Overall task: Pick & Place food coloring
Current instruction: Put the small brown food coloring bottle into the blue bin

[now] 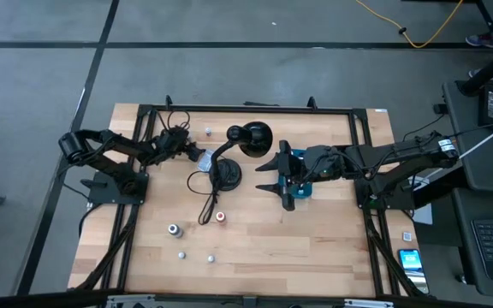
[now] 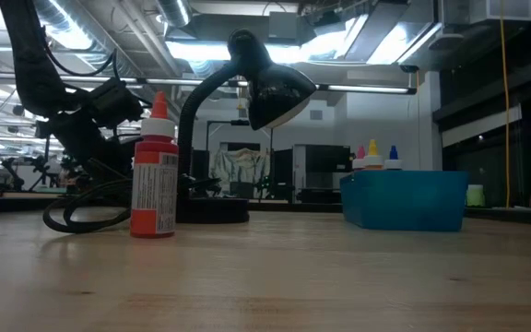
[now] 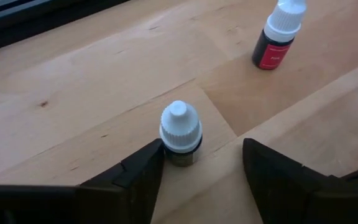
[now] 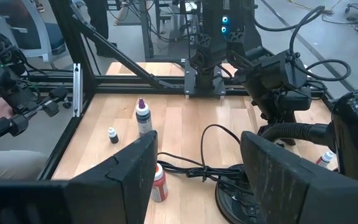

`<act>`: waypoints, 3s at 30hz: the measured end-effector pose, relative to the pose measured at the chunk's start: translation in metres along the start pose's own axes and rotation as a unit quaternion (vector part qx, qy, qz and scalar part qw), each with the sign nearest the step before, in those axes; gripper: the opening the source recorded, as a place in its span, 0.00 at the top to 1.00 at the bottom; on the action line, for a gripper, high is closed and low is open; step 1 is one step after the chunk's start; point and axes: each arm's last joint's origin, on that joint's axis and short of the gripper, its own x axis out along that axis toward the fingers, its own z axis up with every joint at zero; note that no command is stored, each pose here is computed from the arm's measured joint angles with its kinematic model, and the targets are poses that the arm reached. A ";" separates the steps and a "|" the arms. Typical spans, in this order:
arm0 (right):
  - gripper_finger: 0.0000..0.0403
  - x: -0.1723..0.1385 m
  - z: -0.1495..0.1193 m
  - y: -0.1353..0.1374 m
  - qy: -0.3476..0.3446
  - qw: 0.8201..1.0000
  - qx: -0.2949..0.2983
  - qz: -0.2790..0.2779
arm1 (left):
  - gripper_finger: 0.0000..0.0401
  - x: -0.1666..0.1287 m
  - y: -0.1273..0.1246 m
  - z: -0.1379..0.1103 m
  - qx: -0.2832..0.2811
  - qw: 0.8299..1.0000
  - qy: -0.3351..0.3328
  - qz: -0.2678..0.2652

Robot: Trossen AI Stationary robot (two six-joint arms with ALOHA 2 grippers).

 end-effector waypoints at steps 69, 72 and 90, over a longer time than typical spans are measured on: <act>0.30 -0.047 0.092 -0.032 -0.059 0.996 -0.038 -0.053 | 0.84 -0.255 -0.105 0.164 0.161 0.916 -0.147 -0.338; 0.30 -0.040 0.096 -0.034 -0.043 0.997 -0.039 -0.054 | 0.84 -0.258 -0.121 0.165 0.178 0.910 -0.135 -0.348; 0.29 0.020 0.094 -0.027 0.084 0.996 -0.005 0.001 | 0.84 -0.258 -0.205 0.159 0.305 0.884 -0.085 -0.344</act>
